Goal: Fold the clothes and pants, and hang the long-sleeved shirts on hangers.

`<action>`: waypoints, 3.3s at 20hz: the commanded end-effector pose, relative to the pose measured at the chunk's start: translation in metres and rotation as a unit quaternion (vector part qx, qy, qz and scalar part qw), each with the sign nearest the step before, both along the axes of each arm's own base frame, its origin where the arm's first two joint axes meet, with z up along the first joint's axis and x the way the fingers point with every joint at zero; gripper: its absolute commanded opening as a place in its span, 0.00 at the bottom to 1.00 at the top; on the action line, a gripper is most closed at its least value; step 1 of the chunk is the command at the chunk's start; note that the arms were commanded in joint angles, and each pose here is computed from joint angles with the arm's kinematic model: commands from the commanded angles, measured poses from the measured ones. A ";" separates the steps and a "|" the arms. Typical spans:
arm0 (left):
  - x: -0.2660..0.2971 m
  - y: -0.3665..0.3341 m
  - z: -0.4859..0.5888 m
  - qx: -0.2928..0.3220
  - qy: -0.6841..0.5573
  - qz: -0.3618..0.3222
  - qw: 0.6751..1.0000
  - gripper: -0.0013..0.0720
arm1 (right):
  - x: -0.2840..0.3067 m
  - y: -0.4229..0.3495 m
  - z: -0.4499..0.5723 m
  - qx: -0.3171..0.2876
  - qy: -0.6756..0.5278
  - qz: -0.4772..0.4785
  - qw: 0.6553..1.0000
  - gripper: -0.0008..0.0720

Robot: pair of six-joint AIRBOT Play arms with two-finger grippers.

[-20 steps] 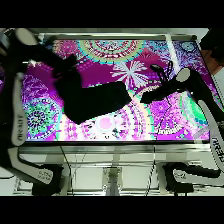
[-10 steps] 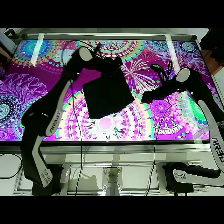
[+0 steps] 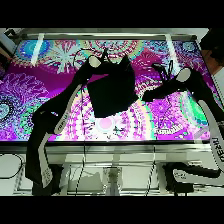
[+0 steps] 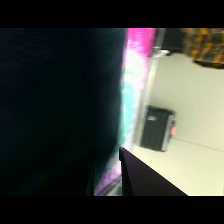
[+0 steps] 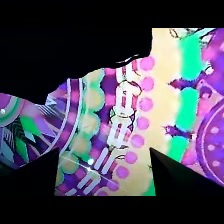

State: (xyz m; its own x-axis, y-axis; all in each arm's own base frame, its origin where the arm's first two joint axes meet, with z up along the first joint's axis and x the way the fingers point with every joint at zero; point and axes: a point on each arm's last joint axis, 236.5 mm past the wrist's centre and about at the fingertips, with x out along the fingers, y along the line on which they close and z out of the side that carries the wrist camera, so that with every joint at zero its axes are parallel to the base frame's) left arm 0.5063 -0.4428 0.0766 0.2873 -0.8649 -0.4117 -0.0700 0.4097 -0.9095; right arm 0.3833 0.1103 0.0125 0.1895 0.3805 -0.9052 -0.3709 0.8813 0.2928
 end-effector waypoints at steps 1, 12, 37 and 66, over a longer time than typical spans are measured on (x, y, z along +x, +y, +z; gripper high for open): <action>0.006 -0.017 0.016 -0.039 -0.017 0.022 0.999 0.29 | 0.006 -0.021 0.001 0.002 0.000 -0.031 1.000 0.87; 0.013 0.067 0.017 0.114 -0.110 -0.035 0.987 0.15 | 0.062 -0.050 -0.002 0.013 -0.084 -0.095 0.992 0.98; -0.214 0.454 -0.122 0.599 0.175 -0.102 0.775 0.14 | 0.084 -0.134 -0.080 -0.129 0.034 -0.129 0.983 0.04; -0.208 0.453 -0.123 0.599 0.163 -0.095 0.778 0.14 | -0.001 -0.240 0.007 -0.023 0.082 -0.266 0.960 0.05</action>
State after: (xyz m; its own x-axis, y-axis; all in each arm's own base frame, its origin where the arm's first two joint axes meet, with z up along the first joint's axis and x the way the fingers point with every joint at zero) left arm 0.2988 0.0099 -0.0467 -0.0876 0.1814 -0.9795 -0.0509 0.9812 0.1863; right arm 0.3483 -0.2123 0.0162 0.2352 0.1491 -0.9604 0.3873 0.8919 0.2334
